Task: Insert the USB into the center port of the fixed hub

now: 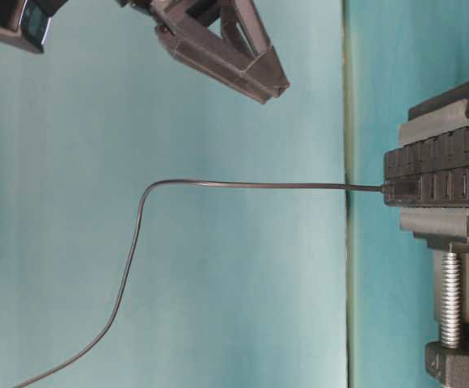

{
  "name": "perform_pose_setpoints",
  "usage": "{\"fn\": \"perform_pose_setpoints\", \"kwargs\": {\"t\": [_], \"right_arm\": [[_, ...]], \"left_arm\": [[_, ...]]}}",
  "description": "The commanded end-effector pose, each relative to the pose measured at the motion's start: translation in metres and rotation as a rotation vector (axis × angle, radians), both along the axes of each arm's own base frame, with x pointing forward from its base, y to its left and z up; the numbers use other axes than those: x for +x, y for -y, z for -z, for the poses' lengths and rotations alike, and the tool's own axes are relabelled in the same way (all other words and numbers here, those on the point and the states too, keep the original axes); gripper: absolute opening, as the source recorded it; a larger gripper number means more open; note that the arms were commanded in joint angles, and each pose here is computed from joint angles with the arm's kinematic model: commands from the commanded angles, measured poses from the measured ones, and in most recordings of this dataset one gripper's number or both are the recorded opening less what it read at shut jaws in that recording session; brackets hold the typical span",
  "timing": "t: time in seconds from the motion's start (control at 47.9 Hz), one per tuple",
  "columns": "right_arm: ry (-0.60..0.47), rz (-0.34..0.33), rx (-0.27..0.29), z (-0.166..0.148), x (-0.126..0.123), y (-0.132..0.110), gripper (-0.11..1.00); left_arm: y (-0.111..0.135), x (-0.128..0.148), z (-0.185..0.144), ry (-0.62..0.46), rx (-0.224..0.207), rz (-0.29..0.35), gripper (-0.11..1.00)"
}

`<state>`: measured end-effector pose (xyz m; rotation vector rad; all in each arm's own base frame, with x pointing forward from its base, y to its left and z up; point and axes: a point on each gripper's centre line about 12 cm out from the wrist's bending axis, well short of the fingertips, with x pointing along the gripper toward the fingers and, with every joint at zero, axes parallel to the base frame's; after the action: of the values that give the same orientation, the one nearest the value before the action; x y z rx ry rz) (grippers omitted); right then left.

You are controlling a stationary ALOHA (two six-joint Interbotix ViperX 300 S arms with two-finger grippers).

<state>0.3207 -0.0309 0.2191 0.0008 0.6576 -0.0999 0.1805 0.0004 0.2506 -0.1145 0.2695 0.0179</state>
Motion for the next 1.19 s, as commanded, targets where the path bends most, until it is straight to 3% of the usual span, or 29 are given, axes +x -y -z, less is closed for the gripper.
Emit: {"fn": "perform_pose_setpoints", "kwargs": {"t": [0.0,1.169], "right_arm": [[0.039,0.001,0.002,-0.0095,0.001,-0.0006,0.72],[0.031,-0.005,0.001,-0.0055,-0.0062,-0.0022,0.72]], "left_arm": [[0.0,0.0025,-0.0082,0.02,-0.001,0.0,0.0],[0.0,0.0027,-0.0126,0.025,0.0,0.0,0.0]]}}
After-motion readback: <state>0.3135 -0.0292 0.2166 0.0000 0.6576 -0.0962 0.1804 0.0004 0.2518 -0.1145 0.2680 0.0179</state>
